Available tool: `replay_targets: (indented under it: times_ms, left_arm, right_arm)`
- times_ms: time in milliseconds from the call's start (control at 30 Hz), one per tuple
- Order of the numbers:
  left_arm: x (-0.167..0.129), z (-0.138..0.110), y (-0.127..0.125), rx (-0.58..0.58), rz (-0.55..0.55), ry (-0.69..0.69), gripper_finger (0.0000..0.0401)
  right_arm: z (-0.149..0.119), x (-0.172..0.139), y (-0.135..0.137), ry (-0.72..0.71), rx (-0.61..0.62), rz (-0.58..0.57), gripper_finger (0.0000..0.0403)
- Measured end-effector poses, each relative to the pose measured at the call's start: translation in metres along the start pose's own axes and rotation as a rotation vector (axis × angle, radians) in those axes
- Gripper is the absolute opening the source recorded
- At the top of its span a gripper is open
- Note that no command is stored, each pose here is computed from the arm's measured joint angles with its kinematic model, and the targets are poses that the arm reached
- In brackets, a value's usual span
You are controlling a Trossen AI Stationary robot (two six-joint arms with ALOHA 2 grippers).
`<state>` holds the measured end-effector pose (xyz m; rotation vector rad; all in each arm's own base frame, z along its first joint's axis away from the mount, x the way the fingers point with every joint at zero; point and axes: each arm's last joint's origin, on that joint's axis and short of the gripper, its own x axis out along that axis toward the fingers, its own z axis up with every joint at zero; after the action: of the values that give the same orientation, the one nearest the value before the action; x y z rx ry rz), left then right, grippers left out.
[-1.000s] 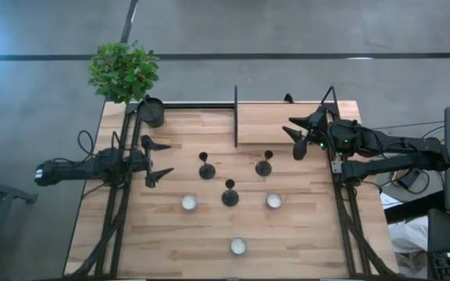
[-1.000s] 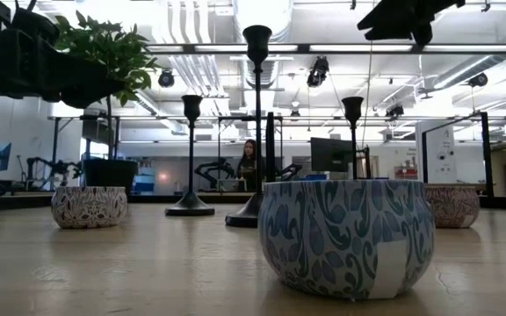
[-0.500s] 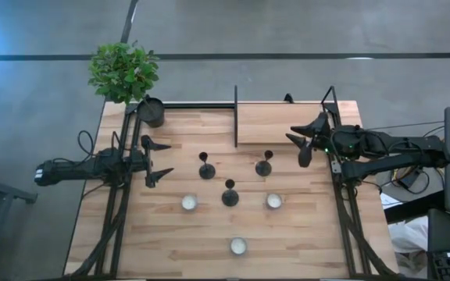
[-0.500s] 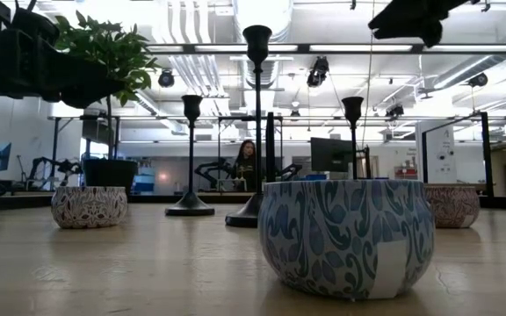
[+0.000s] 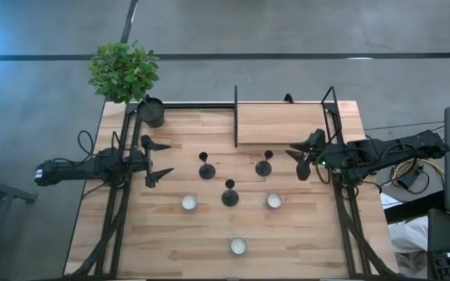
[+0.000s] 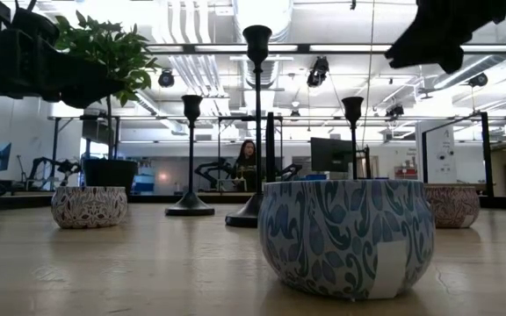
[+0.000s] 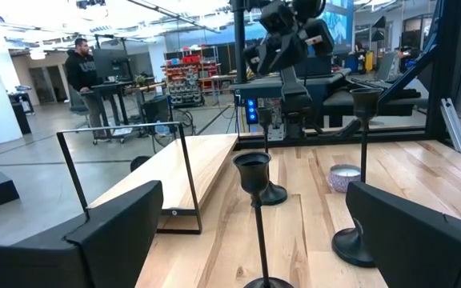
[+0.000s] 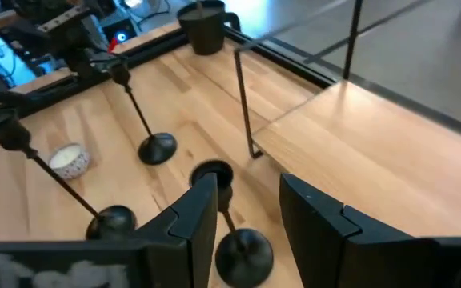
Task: Pick & Place candle stick holders
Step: Put the top right black candle holder on the shelf
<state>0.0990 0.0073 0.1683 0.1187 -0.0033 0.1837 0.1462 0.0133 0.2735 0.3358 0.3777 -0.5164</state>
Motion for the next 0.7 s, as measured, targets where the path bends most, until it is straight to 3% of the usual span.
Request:
replay_targets:
  times_ms: [267, 700]
  left_arm:
    - [0.000, 0.000, 0.000, 0.000, 0.000, 0.000, 0.0399]
    - [0.000, 0.000, 0.000, 0.000, 0.000, 0.000, 0.0399]
  right_arm:
    - [-0.016, 0.006, 0.005, 0.034, -0.024, 0.020, 0.0111]
    - [-0.076, 0.046, 0.011, 0.095, -0.048, 0.022, 0.0090]
